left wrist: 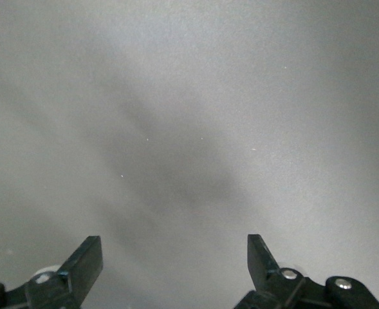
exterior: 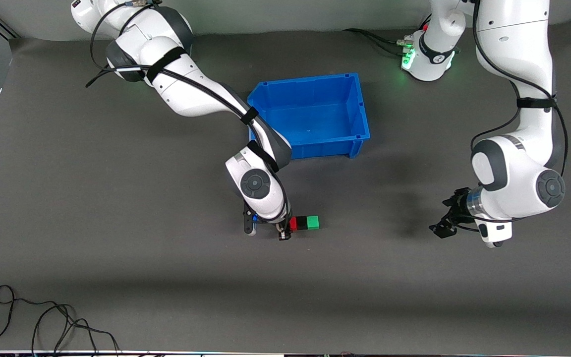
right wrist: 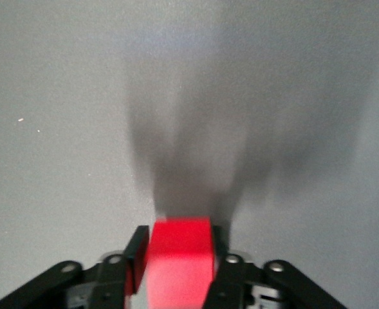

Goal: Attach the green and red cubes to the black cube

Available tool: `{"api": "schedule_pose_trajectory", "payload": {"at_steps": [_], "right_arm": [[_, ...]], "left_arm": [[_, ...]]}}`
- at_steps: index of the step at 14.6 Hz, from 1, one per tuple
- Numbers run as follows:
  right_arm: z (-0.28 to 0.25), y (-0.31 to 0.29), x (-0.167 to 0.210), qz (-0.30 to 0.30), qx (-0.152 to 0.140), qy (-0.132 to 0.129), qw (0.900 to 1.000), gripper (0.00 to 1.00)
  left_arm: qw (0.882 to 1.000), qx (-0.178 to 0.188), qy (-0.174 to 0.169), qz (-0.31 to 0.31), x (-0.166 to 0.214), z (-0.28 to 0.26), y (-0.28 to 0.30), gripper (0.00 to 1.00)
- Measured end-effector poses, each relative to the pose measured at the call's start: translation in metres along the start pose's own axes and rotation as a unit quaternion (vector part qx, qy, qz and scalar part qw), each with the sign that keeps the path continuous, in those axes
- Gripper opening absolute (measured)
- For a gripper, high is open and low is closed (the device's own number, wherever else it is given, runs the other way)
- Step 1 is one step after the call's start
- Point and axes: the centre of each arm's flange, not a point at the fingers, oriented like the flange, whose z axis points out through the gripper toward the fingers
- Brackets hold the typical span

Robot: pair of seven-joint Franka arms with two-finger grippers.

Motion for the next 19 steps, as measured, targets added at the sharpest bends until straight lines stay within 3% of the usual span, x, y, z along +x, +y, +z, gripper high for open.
{"api": "schedule_pose_trajectory", "payload": {"at_steps": [5, 8, 11, 15, 19], "right_arm": [[-0.015, -0.004, -0.005, -0.002, 0.008, -0.006, 1.0, 0.99], [-0.06, -0.012, -0.004, -0.019, -0.008, 0.006, 1.0, 1.0], [-0.141, -0.03, 0.022, -0.045, -0.036, 0.012, 0.998, 1.0], [-0.266, -0.044, 0.09, -0.1, -0.086, -0.008, 0.991, 1.0], [-0.38, -0.036, 0.178, -0.155, -0.128, -0.046, 0.979, 1.0]], "left_arm": [[0.996, 0.037, 0.022, 0.082, -0.001, 0.0, -0.002, 1.0], [0.984, 0.062, 0.015, 0.168, 0.004, -0.027, -0.007, 1.0], [0.965, 0.064, -0.012, 0.256, 0.019, -0.092, -0.013, 1.0], [0.94, 0.054, 0.007, 0.338, 0.021, -0.174, -0.012, 1.0], [0.93, 0.035, 0.013, 0.367, -0.002, -0.244, -0.028, 1.0]]}}
